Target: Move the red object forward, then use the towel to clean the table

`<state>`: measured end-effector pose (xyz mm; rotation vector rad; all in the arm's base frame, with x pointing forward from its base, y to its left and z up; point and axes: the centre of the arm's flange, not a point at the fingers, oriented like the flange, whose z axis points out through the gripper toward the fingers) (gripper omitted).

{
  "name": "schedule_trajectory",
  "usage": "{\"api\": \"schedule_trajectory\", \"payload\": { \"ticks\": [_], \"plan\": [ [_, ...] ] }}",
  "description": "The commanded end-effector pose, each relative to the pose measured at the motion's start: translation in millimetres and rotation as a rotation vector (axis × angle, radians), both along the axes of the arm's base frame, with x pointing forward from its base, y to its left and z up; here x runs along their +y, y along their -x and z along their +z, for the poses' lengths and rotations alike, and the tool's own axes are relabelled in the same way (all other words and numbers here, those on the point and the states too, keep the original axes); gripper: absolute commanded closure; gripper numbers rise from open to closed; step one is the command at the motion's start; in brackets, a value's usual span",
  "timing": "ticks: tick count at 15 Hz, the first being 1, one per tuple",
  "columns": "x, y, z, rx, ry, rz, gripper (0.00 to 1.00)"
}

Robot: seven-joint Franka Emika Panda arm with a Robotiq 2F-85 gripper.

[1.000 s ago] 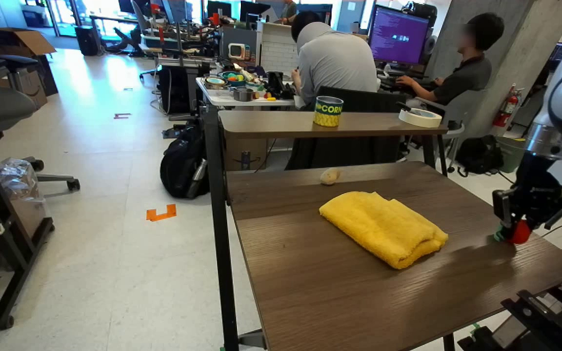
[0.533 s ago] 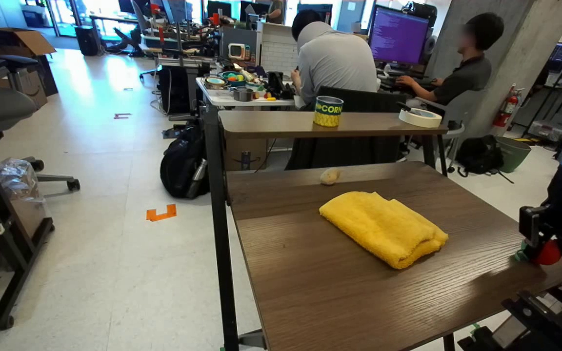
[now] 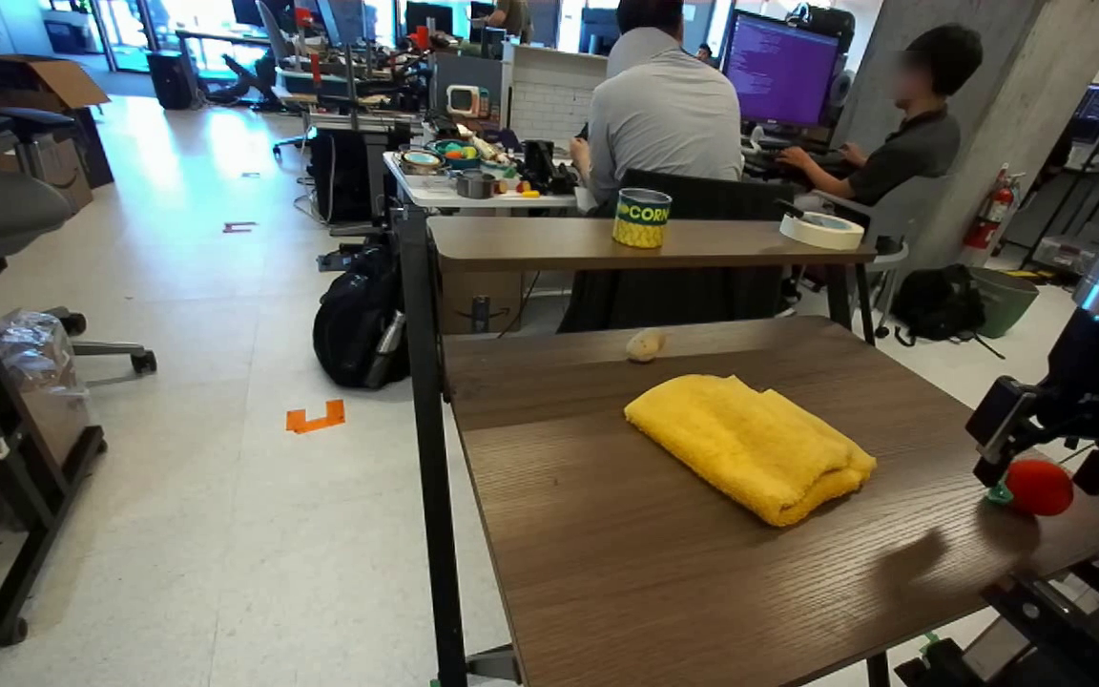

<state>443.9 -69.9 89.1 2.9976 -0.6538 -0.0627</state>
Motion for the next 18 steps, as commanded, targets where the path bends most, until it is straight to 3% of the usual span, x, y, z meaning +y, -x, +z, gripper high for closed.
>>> {"api": "schedule_trajectory", "payload": {
  "ticks": [1, 4, 8, 10, 11, 12, 18],
  "plan": [
    [19.8, 10.1, 36.6, -0.046, -0.014, -0.018, 0.00],
    [21.2, -3.4, 59.7, -0.106, -0.043, 0.005, 0.00],
    [32.9, -69.2, 87.2, -0.159, -0.095, 0.040, 0.00],
    [51.1, -105.6, 95.4, -0.141, -0.128, 0.078, 0.00],
    [45.7, -69.7, 92.2, -0.156, -0.088, 0.050, 0.00],
    [50.8, -79.5, 98.0, -0.162, -0.095, 0.058, 0.00],
    [46.9, -70.3, 89.8, -0.142, -0.091, 0.050, 0.00]
  ]
}}
